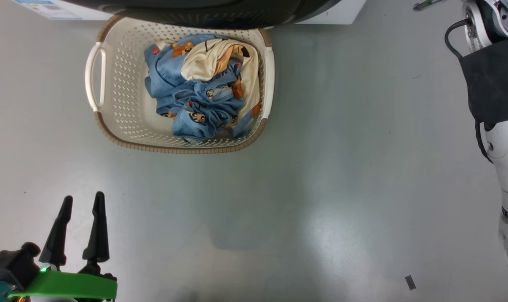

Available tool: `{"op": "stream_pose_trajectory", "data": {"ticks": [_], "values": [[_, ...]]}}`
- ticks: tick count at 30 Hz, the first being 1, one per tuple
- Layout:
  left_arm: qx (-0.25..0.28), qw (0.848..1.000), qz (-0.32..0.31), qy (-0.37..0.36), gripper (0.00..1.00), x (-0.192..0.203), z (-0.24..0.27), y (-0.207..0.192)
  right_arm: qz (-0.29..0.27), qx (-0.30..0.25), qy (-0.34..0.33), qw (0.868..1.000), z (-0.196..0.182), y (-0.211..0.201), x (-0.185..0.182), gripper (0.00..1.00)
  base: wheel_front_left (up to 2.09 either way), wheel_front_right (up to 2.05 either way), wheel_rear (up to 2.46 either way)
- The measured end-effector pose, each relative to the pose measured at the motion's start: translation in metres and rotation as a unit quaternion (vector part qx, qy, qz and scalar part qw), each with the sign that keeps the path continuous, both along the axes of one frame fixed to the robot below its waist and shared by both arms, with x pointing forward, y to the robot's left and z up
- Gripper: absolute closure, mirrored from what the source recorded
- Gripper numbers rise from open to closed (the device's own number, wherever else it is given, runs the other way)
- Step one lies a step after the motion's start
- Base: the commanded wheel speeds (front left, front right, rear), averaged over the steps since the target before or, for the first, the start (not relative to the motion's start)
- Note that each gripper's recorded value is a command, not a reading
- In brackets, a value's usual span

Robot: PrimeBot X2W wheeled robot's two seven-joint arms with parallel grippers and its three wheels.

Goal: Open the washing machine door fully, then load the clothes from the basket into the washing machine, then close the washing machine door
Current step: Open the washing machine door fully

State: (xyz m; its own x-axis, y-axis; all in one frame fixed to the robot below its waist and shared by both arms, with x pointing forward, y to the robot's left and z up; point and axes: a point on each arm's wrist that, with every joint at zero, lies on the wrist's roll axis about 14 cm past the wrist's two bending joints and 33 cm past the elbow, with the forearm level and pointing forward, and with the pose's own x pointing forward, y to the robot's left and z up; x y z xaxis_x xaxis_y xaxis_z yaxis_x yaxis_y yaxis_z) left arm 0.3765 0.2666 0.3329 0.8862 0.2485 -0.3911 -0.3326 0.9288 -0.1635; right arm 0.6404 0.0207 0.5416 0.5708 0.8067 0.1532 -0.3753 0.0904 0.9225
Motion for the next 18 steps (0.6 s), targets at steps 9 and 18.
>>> {"op": "stream_pose_trajectory", "data": {"ticks": [9, 18], "values": [[-0.003, 1.0, -0.008, -0.012, 0.0, 0.006, 0.005, -0.005, 0.042, -0.019, 0.001, 0.999, -0.003, 0.014, -0.029, 1.0, 0.0, 0.0, 0.0], [-0.004, 0.999, -0.008, -0.042, 0.0, 0.011, 0.025, -0.005, 0.095, -0.035, 0.015, 0.995, -0.009, 0.036, -0.079, 1.0, 0.0, 0.0, 0.0]]}}
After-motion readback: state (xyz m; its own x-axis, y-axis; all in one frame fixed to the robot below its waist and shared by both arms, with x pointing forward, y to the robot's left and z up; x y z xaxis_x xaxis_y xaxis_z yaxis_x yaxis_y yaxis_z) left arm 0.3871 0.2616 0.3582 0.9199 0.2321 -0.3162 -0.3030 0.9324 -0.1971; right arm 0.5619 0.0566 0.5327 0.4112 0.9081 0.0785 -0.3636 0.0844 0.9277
